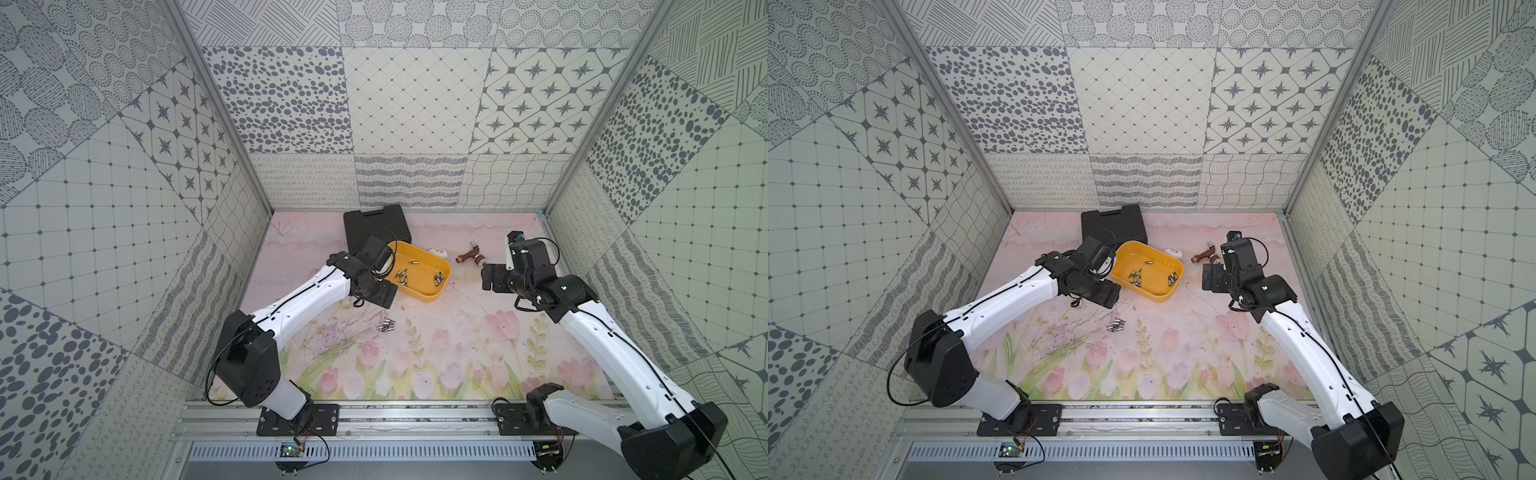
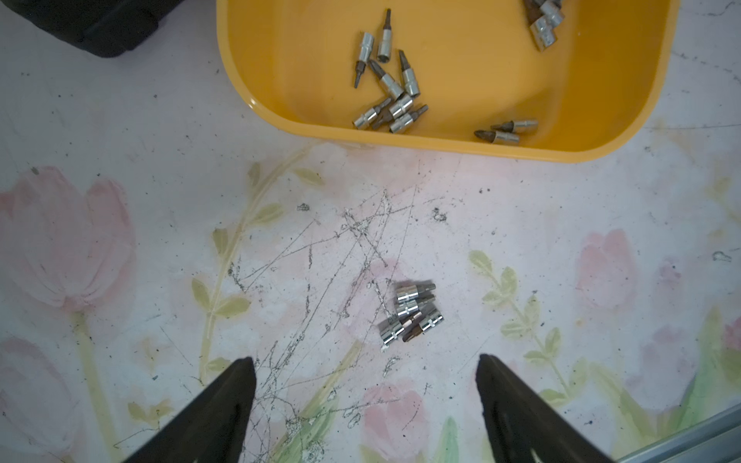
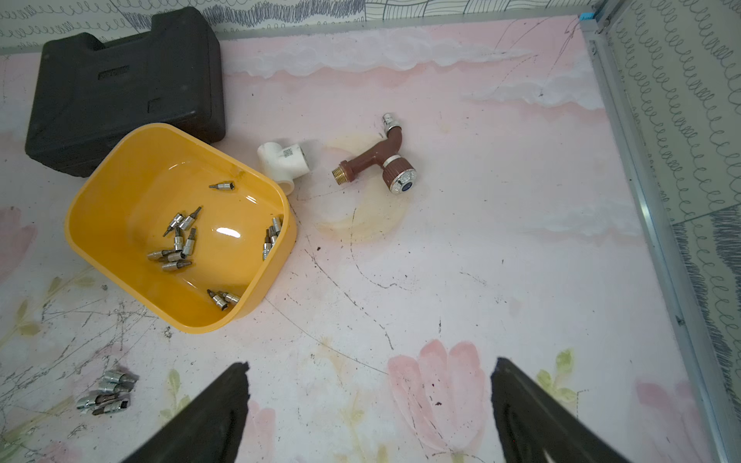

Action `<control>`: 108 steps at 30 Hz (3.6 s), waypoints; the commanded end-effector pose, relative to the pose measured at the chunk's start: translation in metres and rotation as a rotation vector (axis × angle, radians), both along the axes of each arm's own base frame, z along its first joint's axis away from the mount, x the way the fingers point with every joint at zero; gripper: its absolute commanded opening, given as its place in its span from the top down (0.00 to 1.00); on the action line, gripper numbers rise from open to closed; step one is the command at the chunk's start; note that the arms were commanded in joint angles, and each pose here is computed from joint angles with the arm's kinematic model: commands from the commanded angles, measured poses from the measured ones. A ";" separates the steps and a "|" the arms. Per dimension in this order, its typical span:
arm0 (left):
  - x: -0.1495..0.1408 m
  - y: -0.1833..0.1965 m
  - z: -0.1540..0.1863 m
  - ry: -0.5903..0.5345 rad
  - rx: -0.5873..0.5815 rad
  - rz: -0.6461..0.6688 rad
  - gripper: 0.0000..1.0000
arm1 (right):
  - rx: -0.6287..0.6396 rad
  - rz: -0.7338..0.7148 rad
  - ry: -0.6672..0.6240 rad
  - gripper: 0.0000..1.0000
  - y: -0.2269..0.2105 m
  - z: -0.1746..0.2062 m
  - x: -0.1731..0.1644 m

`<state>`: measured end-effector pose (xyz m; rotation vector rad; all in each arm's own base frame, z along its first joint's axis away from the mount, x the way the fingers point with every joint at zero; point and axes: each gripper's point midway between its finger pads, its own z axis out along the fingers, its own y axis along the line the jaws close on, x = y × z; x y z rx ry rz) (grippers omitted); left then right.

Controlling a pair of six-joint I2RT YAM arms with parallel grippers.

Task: Put the bit on the desktop into the storage box
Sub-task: Place the screwdriver bit in the storage box, then pick up the screwdriver bit from the center of the board.

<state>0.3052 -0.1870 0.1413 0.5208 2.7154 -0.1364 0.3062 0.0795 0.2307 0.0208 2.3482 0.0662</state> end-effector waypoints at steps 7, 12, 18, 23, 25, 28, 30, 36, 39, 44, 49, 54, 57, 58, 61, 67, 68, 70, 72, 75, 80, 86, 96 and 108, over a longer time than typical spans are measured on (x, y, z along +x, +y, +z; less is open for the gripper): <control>-0.033 0.014 -0.019 0.113 0.007 0.051 0.23 | 0.004 0.015 -0.020 0.03 0.003 0.004 0.005; -0.047 0.008 -0.031 0.152 0.036 0.025 0.28 | 0.003 0.014 -0.020 0.04 0.003 0.004 0.005; -0.061 -0.003 -0.042 0.173 0.117 -0.052 0.33 | -0.001 0.017 -0.017 0.03 0.003 0.003 0.006; -0.071 -0.020 -0.053 0.211 0.128 -0.111 0.42 | -0.001 0.019 -0.018 0.03 0.003 0.004 0.007; -0.074 -0.027 -0.058 0.224 0.125 -0.131 0.44 | -0.002 0.018 -0.017 0.04 0.003 0.004 0.006; -0.077 -0.037 -0.066 0.242 0.120 -0.151 0.49 | -0.001 0.018 -0.016 0.03 0.004 0.004 0.007; -0.077 -0.042 -0.070 0.250 0.118 -0.159 0.52 | -0.001 0.019 -0.015 0.03 0.004 0.004 0.008; -0.074 -0.051 -0.082 0.263 0.127 -0.175 0.59 | 0.001 0.022 -0.015 0.03 0.006 0.005 0.010; -0.073 -0.054 -0.088 0.268 0.135 -0.180 0.61 | 0.003 0.023 -0.017 0.04 0.006 0.006 0.011; -0.067 -0.055 -0.094 0.263 0.152 -0.181 0.63 | 0.006 0.026 -0.015 0.03 0.007 0.007 0.012; -0.063 -0.057 -0.099 0.261 0.169 -0.185 0.65 | 0.008 0.025 -0.020 0.04 0.007 0.008 0.012; -0.060 -0.057 -0.102 0.255 0.184 -0.189 0.66 | 0.004 0.024 -0.019 0.04 0.006 0.007 0.011; -0.057 -0.057 -0.103 0.248 0.192 -0.192 0.66 | 0.004 0.025 -0.018 0.03 0.007 0.007 0.011; -0.056 -0.058 -0.103 0.247 0.195 -0.193 0.67 | 0.004 0.025 -0.019 0.03 0.006 0.007 0.011; -0.055 -0.058 -0.104 0.250 0.202 -0.194 0.67 | 0.003 0.024 -0.020 0.04 0.006 0.008 0.011; -0.054 -0.056 -0.107 0.248 0.217 -0.192 0.69 | 0.000 0.024 -0.017 0.04 0.006 0.006 0.011; -0.054 -0.055 -0.107 0.247 0.219 -0.191 0.69 | 0.000 0.025 -0.017 0.03 0.006 0.006 0.011; -0.053 -0.055 -0.108 0.244 0.222 -0.191 0.69 | 0.001 0.025 -0.016 0.03 0.006 0.006 0.011; -0.052 -0.055 -0.107 0.240 0.227 -0.192 0.69 | 0.002 0.025 -0.015 0.03 0.006 0.006 0.011; -0.051 -0.054 -0.107 0.236 0.233 -0.192 0.69 | 0.002 0.024 -0.013 0.04 0.006 0.005 0.011; -0.052 -0.051 -0.109 0.240 0.250 -0.192 0.70 | 0.001 0.024 -0.014 0.03 0.006 0.005 0.011; -0.051 -0.051 -0.110 0.238 0.253 -0.192 0.71 | 0.000 0.024 -0.014 0.03 0.006 0.005 0.010; -0.052 -0.050 -0.113 0.247 0.256 -0.191 0.73 | 0.000 0.024 -0.011 0.03 0.006 0.004 0.010; -0.054 -0.052 -0.116 0.260 0.249 -0.192 0.75 | -0.004 0.024 -0.010 0.03 0.005 0.003 0.010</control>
